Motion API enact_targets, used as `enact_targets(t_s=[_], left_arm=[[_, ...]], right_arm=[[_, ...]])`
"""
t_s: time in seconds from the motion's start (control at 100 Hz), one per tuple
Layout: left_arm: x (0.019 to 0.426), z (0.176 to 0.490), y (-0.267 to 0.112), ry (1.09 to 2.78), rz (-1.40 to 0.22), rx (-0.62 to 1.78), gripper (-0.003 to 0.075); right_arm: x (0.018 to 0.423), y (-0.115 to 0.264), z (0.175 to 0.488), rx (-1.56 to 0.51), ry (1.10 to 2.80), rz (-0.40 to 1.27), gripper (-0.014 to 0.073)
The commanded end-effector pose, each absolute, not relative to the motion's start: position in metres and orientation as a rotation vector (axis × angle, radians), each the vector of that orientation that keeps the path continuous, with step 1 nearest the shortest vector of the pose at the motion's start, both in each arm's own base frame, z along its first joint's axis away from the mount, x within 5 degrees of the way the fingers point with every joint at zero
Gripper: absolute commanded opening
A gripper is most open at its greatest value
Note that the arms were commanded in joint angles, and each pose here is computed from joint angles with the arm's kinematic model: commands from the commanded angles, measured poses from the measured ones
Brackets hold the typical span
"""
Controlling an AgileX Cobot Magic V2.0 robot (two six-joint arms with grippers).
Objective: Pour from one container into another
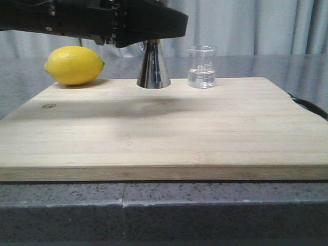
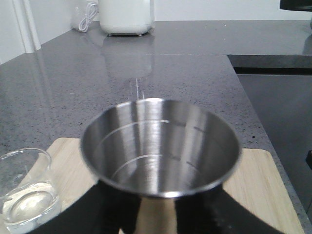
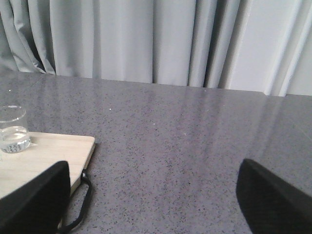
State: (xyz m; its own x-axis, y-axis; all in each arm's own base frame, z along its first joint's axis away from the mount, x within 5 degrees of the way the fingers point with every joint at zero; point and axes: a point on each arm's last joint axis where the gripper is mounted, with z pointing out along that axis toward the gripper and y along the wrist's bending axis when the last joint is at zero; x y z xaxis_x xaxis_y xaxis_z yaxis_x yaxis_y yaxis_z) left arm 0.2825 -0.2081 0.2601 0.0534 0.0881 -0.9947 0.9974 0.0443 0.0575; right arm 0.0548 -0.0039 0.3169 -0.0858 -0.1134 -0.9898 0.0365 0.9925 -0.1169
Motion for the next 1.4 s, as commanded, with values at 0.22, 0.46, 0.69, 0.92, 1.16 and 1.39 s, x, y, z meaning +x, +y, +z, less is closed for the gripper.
enact_targets(t_s=[0.22, 0.46, 0.69, 0.92, 1.16, 1.39], left_arm=[[0.274, 0.293, -0.211, 1.139, -1.221, 1.177, 0.0238], [0.274, 0.293, -0.211, 1.141, -1.219, 1.177, 0.0238], [0.274, 0.293, -0.211, 1.141, -1.219, 1.177, 0.0238], [0.274, 0.293, -0.211, 1.141, -1.219, 1.177, 0.0238], [0.274, 0.293, -0.211, 1.141, -1.219, 1.177, 0.0238], [0.274, 0.293, -0.211, 1.142, -1.218, 1.176, 0.0238]], right_arm=[[0.087, -0.001, 0.344, -0.053, 1.753, -0.067, 0.0627], [0.119, 0.011, 0.346, -0.157, 1.827, 0.007, 0.0627], [0.152, 0.032, 0.341, -0.290, 1.847, 0.072, 0.0627], [0.187, 0.055, 0.331, -0.355, 1.793, 0.130, 0.0627], [0.220, 0.078, 0.305, -0.369, 1.700, 0.185, 0.0626], [0.239, 0.090, 0.280, -0.318, 1.631, 0.296, 0.0626]])
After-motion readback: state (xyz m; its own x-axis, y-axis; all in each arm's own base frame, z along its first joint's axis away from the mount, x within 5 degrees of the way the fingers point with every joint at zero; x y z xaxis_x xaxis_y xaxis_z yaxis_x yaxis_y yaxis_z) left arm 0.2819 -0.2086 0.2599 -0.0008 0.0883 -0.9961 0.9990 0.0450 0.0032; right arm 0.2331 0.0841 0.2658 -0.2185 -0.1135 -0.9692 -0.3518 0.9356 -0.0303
